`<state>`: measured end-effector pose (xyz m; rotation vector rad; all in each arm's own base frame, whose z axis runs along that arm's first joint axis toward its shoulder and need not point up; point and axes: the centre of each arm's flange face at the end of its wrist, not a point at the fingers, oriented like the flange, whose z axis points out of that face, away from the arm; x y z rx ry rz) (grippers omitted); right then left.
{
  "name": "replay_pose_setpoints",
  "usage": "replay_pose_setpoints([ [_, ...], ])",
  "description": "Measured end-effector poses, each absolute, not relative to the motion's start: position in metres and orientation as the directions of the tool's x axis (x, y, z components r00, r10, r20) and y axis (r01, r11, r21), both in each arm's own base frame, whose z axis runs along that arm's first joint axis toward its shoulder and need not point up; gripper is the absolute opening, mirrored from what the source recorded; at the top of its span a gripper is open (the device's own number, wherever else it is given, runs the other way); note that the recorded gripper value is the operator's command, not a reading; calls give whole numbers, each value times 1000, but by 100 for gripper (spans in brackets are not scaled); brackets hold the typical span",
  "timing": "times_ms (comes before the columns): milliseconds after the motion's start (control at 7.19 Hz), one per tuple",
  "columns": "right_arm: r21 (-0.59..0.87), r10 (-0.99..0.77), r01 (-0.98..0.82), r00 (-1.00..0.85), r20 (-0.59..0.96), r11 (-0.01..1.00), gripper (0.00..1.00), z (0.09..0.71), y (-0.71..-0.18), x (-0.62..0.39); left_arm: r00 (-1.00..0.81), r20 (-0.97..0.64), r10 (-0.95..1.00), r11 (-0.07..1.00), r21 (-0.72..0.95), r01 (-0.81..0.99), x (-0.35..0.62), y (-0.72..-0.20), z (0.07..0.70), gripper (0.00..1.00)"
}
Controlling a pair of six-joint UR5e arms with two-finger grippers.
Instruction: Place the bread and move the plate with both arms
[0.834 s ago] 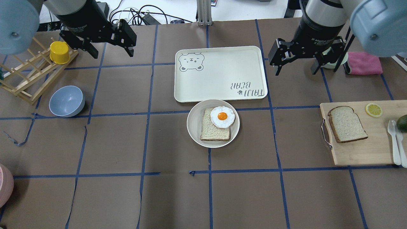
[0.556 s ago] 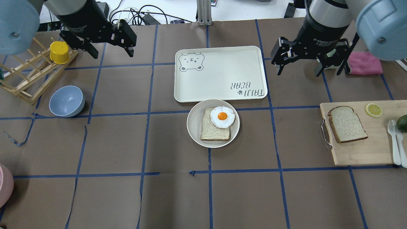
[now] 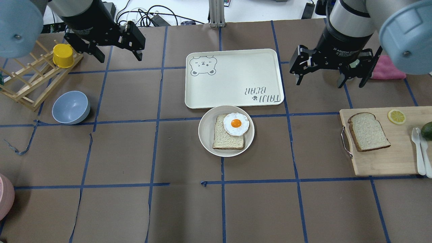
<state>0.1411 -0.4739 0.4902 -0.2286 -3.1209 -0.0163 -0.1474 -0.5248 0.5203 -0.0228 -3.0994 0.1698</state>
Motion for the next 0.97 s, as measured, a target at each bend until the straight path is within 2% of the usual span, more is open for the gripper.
replay_pose_setpoints([
  [974, 12, 150, 150, -988, 24, 989, 100, 489, -472, 141, -999, 37, 17, 994, -109, 13, -147, -525, 520, 100],
])
